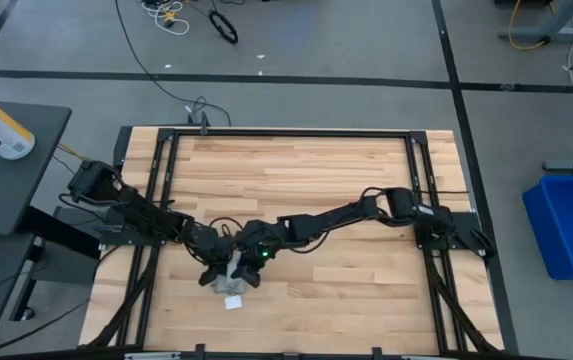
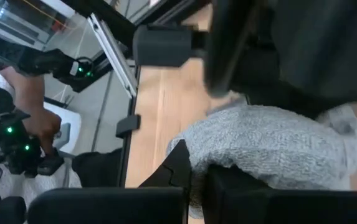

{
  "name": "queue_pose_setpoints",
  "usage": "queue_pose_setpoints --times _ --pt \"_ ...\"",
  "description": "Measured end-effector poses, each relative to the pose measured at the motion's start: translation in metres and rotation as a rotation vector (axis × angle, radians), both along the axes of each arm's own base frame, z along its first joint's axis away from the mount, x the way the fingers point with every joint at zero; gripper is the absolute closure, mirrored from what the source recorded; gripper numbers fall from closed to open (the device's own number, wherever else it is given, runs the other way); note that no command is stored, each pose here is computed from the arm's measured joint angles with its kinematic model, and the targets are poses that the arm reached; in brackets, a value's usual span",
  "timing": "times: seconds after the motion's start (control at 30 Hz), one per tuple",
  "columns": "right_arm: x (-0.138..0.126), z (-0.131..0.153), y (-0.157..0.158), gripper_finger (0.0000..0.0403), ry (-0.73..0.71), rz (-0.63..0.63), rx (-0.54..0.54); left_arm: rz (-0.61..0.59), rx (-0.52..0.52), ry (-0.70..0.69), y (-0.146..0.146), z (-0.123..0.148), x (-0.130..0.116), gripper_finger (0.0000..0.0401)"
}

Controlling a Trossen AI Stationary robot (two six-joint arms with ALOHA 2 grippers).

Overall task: Fold microfiber towels
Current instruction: Fold the gray towel

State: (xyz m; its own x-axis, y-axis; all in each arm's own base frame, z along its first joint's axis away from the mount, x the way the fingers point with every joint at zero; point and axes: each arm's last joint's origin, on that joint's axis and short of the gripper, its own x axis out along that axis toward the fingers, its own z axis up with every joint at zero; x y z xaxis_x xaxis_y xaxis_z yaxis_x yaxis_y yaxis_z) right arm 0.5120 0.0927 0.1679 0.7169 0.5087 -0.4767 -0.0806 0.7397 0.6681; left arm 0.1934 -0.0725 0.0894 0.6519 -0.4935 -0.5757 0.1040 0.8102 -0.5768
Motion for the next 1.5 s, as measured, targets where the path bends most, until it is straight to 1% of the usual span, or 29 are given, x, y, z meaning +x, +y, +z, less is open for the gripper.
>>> queue_pose_setpoints --times 0.17,0.27,0.37,0.47,0.57,0.7,0.83,1.0,1.13,1.27,1.37,1.5 --pt "0.012 -0.011 0.001 0.0391 -0.011 0.011 0.012 0.014 0.013 -0.003 0.001 0.0 0.0 0.0401" --pt "0.025 -0.022 0.005 0.0391 -0.024 0.022 0.019 0.011 0.026 -0.007 0.001 -0.001 0.0 0.0401" --pt "0.036 -0.026 0.008 0.0391 -0.041 0.043 0.034 -0.001 0.048 -0.02 0.001 -0.001 -0.001 0.0401" --pt "0.038 -0.022 0.009 0.0391 -0.035 0.05 0.026 -0.008 0.058 -0.039 0.001 0.0 0.0 0.0401" --pt "0.037 -0.025 0.009 0.0391 -0.043 0.049 0.004 -0.016 0.077 -0.079 0.0 0.002 0.0 0.0398" --pt "0.036 -0.023 0.01 0.0391 -0.042 0.054 0.009 -0.03 0.103 -0.123 0.0 0.005 0.001 0.0382" --pt "0.036 -0.023 0.01 0.0391 -0.05 0.061 -0.002 -0.051 0.113 -0.137 -0.001 0.006 0.0 0.0365" --pt "0.036 -0.024 0.01 0.0365 -0.049 0.065 -0.007 -0.032 0.136 -0.131 -0.002 0.005 -0.001 0.0333" --pt "0.035 -0.027 0.01 0.0392 -0.021 0.05 -0.03 -0.013 0.146 -0.111 -0.004 0.004 -0.002 0.0308" --pt "0.033 -0.03 0.011 0.0391 -0.007 0.031 -0.082 0.024 0.176 -0.132 -0.004 0.006 -0.013 0.0299" --pt "0.03 -0.034 0.017 0.0392 0.025 0.033 -0.109 0.063 0.147 -0.173 -0.002 0.013 -0.026 0.0304" --pt "0.027 -0.024 0.024 0.0392 0.001 0.041 -0.144 0.09 0.1 -0.252 -0.002 0.023 -0.043 0.0311"
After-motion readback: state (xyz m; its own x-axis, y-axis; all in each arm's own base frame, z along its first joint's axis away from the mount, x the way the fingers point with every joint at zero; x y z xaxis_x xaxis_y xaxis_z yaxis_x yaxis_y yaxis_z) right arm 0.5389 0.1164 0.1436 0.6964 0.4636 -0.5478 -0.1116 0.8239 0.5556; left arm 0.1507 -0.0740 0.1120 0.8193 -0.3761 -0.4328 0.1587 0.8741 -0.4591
